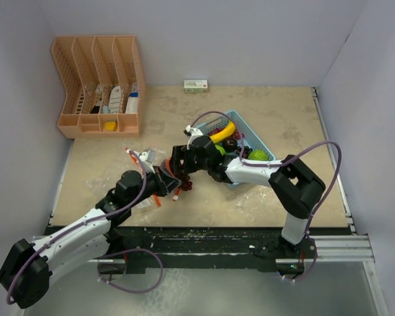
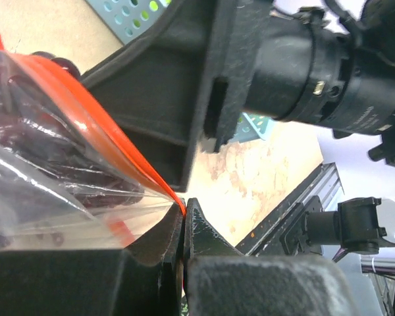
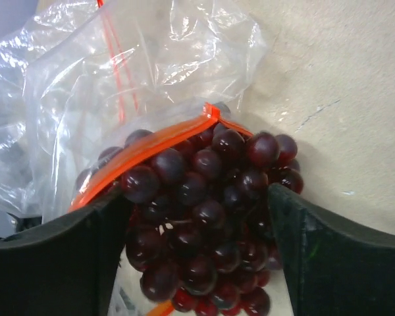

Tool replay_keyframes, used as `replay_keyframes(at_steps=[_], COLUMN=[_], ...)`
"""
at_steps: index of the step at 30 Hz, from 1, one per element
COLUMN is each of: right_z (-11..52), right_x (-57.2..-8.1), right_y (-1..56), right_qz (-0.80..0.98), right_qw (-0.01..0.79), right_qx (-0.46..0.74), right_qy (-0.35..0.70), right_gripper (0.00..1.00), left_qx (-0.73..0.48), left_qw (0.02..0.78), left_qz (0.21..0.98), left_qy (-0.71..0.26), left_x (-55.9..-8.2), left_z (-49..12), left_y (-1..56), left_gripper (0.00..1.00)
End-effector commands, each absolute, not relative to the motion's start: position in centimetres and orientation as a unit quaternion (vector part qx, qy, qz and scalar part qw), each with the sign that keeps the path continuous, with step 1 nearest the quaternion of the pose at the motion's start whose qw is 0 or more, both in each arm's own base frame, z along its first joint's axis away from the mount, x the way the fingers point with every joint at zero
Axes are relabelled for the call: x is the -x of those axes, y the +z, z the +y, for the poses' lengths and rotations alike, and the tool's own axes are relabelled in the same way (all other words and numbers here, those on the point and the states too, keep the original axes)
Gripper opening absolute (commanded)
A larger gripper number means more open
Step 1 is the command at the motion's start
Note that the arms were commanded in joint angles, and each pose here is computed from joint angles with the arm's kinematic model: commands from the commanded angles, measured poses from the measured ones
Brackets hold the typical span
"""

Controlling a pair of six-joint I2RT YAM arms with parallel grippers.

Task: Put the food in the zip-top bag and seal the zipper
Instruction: Place the fake fruit in the zipper food storage bag.

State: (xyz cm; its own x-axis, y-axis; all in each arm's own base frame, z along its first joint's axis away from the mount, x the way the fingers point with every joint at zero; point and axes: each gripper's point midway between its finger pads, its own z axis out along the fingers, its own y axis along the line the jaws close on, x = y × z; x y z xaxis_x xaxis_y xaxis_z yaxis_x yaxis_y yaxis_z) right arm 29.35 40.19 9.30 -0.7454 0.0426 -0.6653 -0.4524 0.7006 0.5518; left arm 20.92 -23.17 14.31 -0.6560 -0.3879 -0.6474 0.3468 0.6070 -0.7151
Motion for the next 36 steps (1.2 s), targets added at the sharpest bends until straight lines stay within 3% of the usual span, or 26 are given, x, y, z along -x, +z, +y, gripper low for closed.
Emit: replay_keyframes(at_steps=[1,3,8,16,29,33,36], right_z=[39.9,39.2,36.3,34.0,37.0,39.1,40.3], right_x=[-29.7,-29.1,-27.7,-29.1,-29.5,-28.4,-27.8], right_y=[14.1,14.7,14.5,7.3,6.2,5.5,6.5], right_qz=[0.827,0.826,0.836,0.901,0.863,0.85,0.835], right_qw=[0.382,0.385,0.392,0.345,0.37,0.342,0.338], right_qx=[0.129,0.138,0.137,0.107,0.167,0.19,0.197], right_qy=[0.392,0.387,0.359,0.239,0.301,0.352,0.388], right_gripper=[0.94,0.98,0.95,0.84,0.78,0.58,0.3], left_qx=[0.021,0.04,0.071,0.093,0.098,0.096,0.095], left_qw=[0.412,0.413,0.411,0.408,0.397,0.395,0.395], left_qz=[0.801,0.811,0.828,0.845,0.858,0.859,0.858], left_qy=[-0.433,-0.413,-0.374,-0.333,-0.31,-0.313,-0.315], left_x=[-20.6,-20.9,-21.1,-20.9,-20.9,-21.0,-21.0], left_z=[-22.7,-21.9,-20.4,-18.7,-18.2,-18.5,-18.6], left_y=[13.7,13.0,11.7,11.0,9.5,9.4,9.5], left_gripper=[0.0,0.0,0.0,0.0,0.0,0.0,0.0])
